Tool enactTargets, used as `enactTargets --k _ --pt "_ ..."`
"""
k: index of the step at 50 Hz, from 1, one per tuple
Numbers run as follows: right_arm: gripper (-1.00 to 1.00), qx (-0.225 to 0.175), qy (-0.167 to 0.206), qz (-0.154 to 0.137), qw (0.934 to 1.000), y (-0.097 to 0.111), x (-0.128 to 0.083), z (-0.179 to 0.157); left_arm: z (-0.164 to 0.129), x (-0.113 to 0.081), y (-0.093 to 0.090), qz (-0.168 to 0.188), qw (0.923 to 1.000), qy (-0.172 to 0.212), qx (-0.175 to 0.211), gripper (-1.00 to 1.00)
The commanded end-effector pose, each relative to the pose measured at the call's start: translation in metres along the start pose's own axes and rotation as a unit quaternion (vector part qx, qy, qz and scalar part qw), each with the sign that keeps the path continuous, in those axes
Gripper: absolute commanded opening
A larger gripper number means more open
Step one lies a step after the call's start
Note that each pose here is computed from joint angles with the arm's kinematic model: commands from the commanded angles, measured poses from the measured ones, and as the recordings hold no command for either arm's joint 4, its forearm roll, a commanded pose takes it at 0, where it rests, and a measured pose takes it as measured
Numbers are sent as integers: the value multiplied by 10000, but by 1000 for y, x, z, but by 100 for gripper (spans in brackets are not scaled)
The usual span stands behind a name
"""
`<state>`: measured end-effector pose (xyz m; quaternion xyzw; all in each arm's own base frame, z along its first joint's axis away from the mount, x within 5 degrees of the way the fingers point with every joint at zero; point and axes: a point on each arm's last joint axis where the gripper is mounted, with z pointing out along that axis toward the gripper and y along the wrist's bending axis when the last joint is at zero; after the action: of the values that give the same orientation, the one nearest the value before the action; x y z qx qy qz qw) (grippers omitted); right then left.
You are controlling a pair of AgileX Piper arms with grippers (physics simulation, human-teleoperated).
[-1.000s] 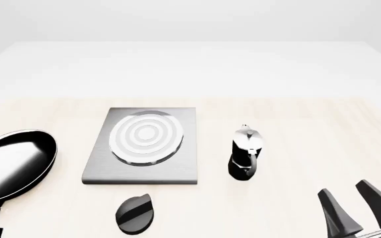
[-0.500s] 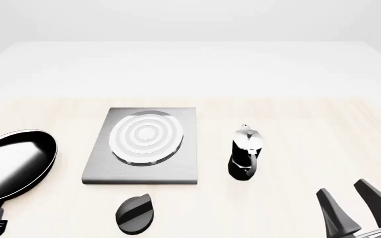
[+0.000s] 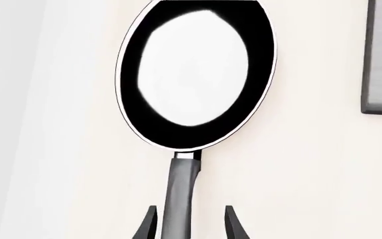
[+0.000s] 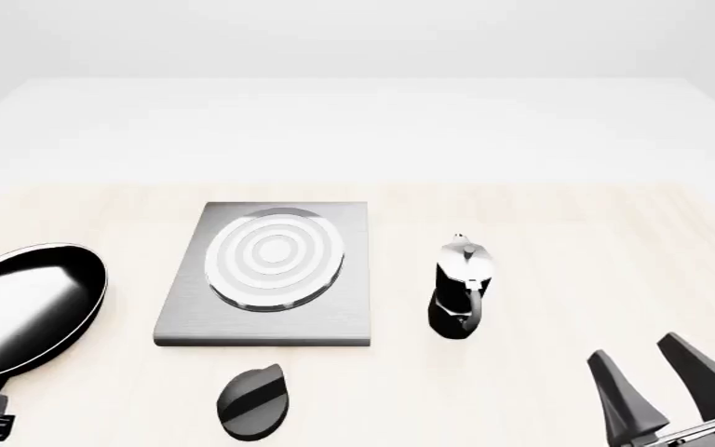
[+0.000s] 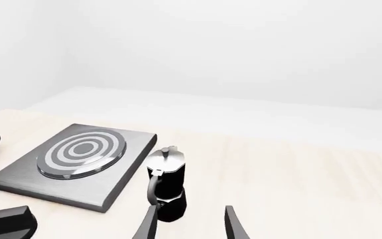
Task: Turn on the stove and put the frying pan on it.
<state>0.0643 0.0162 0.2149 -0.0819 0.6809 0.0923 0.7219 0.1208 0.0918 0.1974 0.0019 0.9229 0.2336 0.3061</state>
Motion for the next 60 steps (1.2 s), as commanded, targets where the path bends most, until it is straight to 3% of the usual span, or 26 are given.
enactTargets --k 1,16,60 --pt "100 -10 22 -14 10000 0 0 2 18 4 3 -4 9999 138 -24 100" --pt "100 2 38 -20 10000 0 1 2 37 8 9 26 9996 261 -96 100" --pt "100 26 92 -19 10000 0 1 6 106 34 1 158 9985 527 -8 100"
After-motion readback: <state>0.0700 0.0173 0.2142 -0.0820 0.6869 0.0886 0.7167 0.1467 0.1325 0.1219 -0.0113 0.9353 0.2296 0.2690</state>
